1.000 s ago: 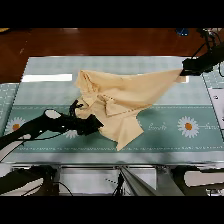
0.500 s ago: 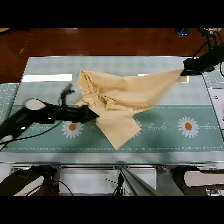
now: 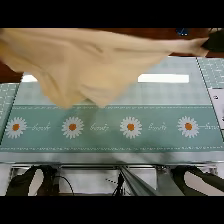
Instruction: Fold the shirts.
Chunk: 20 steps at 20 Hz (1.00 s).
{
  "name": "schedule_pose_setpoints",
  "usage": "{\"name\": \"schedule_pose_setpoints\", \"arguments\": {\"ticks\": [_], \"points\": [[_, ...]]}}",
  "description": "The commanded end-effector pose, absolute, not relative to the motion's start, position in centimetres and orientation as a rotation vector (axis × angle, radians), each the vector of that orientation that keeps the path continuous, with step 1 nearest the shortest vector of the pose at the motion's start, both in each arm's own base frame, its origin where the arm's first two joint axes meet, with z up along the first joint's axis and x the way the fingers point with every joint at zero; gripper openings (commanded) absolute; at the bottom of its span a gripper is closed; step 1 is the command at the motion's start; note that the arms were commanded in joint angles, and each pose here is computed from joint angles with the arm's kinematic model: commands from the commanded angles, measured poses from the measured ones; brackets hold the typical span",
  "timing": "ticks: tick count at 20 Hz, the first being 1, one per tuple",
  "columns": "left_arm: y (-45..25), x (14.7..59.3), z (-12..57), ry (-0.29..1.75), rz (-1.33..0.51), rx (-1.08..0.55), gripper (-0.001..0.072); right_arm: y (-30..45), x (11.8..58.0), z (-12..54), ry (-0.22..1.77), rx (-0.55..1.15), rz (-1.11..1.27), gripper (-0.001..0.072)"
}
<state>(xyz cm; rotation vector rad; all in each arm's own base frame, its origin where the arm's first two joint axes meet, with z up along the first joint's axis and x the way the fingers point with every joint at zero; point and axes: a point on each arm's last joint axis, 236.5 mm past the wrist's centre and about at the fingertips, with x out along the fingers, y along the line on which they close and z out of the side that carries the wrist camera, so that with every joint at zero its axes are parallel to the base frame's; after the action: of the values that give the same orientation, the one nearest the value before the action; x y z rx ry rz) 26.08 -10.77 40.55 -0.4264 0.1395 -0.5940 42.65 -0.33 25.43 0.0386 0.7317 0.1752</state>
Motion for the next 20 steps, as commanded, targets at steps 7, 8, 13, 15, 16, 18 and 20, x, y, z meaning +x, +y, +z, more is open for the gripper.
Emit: {"name": "schedule_pose_setpoints", "arguments": {"ticks": [7, 8, 13, 15, 16, 18, 20], "points": [[-14.7, 14.7, 52.8, -0.137, -0.491, -0.047, 0.0025, 0.3, 26.3, 49.0, -0.026, -0.045, 0.030, 0.0022], [-14.8, 14.3, 52.3, -0.106, -0.475, -0.050, 0.0025, -0.6, 24.9, 49.4, -0.038, -0.055, -0.016, 0.0022], [-16.1, 13.1, 47.4, 0.141, -0.504, -0.121, 0.0025, -2.1, 21.9, 44.8, 0.162, -0.088, -0.091, 0.0022], [-16.4, 12.6, 45.4, 0.237, -0.513, -0.136, 0.0025, -2.0, 21.4, 42.3, 0.271, -0.095, -0.084, 0.0022], [-16.5, 12.4, 44.6, 0.272, -0.518, -0.135, 0.0025, -2.3, 21.2, 41.4, 0.308, -0.100, -0.092, 0.0022], [-16.4, 12.1, 43.1, 0.352, -0.517, -0.160, 0.0025, -3.2, 20.7, 39.7, 0.390, -0.114, -0.124, 0.0022], [-15.5, 12.6, 41.1, 0.438, -0.498, -0.187, 0.0025, -4.2, 20.5, 36.8, 0.529, -0.118, -0.150, 0.0022]]}}
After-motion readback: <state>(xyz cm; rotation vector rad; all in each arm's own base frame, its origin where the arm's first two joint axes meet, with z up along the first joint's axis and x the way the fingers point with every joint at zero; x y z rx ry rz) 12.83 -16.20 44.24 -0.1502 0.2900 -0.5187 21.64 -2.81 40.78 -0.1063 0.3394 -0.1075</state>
